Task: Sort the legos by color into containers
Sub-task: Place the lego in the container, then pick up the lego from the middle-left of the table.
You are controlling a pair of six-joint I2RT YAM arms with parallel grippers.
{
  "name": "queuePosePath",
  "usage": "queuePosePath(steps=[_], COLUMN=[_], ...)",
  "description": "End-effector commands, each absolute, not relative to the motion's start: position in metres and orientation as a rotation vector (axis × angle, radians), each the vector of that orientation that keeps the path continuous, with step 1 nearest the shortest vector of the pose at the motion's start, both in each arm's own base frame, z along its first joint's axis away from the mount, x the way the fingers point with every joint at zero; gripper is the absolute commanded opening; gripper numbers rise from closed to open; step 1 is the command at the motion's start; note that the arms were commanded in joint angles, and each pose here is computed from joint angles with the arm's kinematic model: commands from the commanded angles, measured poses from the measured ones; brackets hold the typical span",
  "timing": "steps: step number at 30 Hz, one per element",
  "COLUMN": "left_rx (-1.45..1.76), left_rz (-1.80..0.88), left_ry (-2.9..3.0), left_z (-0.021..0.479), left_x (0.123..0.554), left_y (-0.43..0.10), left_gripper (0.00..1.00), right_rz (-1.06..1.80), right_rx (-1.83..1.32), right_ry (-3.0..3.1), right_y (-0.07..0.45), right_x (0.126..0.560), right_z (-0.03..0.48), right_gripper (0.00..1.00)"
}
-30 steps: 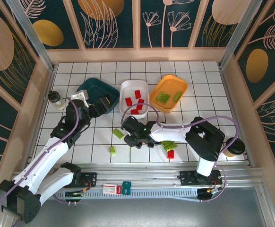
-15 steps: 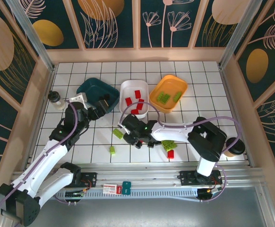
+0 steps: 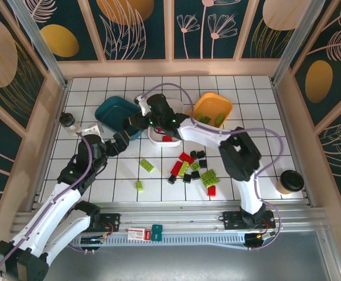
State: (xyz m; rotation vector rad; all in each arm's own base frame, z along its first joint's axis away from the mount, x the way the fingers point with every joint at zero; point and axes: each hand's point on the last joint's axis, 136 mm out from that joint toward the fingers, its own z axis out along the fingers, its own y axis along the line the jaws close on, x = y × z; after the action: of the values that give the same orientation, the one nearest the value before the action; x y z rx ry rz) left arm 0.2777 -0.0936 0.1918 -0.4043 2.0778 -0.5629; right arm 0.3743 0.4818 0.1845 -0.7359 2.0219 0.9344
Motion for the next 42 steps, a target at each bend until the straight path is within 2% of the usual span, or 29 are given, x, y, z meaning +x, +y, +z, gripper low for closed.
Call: queuePosePath(steps=[1,6,11,14,21,30,35,42], left_rx=[-0.408,-0.370,-0.332,-0.293,-0.027,0.456,0.557,0.610], left_rz=[-0.550,-0.604,-0.637,-0.666,-0.630,-0.461,-0.406,-0.360], left_ry=[2.112,2.147,2.176,2.188,2.324,2.505,2.540,2.523], left_z=[0.182,0.176,0.170,0.170,0.144,0.078,0.055,0.044], left_x=[0.269,0.266,0.263,0.261,0.238,0.174,0.162,0.171], left_y=[-0.091,-0.102,-0.115,-0.129,-0.199,-0.287,-0.300,-0.315], left_gripper=[0.99,0.98,0.96,0.95,0.93,0.81,0.72,0.61], right_rz=[1.007,1.032,1.071,1.085,1.070,0.922,0.903,0.922], right_rx=[-0.683,-0.614,-0.549,-0.501,-0.311,-0.186,-0.141,-0.141], right_ry=[2.050,2.071,2.056,2.018,1.946,2.007,1.994,1.955], right_y=[0.500,0.513,0.506,0.489,0.399,0.299,0.269,0.259], right_x=[0.397,0.430,0.442,0.443,0.427,0.383,0.370,0.354], right_z=[0.176,0.167,0.173,0.189,0.212,0.188,0.191,0.209], right_gripper=[0.15,0.25,0.53,0.59,0.62,0.62,0.63,0.63])
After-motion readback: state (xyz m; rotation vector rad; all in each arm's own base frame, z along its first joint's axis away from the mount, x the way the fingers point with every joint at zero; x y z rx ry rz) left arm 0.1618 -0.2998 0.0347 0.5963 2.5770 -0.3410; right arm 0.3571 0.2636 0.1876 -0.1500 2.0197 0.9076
